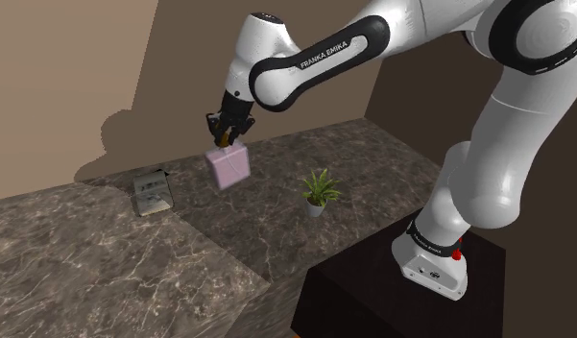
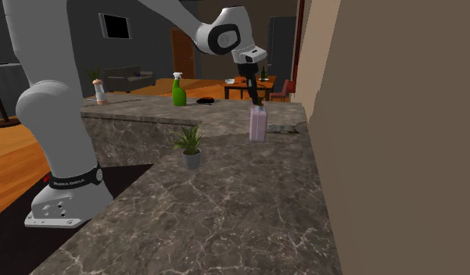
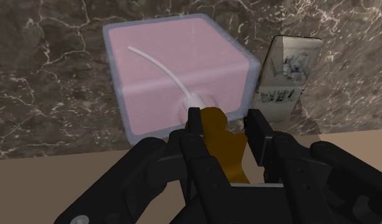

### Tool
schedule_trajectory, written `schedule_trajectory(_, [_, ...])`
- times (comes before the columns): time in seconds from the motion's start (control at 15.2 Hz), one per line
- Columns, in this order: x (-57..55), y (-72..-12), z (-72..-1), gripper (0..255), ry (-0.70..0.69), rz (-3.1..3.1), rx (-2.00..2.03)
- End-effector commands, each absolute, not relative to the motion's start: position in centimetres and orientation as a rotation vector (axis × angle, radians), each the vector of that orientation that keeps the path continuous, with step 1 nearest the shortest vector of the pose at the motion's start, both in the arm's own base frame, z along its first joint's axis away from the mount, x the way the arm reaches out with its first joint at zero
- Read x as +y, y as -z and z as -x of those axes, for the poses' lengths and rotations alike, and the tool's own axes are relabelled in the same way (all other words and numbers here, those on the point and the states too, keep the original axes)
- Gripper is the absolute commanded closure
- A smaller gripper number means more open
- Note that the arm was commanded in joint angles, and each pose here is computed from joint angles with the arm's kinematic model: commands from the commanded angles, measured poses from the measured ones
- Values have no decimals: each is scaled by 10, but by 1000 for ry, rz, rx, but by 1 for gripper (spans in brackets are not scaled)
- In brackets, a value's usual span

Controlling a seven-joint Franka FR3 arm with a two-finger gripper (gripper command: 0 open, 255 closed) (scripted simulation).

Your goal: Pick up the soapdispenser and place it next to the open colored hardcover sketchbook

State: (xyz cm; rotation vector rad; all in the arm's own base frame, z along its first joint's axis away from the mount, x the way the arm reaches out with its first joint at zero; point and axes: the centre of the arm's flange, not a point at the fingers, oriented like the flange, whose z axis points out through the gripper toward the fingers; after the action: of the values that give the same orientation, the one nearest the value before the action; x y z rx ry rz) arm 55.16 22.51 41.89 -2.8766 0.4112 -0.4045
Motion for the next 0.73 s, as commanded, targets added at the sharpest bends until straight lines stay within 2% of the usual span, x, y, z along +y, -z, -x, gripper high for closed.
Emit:
schedule_trajectory(0.0, [226,-410,-551,255,406,2876,411])
schedule_trajectory(0.33, [226,-385,-551,255,406,2876,411])
schedule_trajectory(0.66, [226,-385,-551,255,406,2876,411])
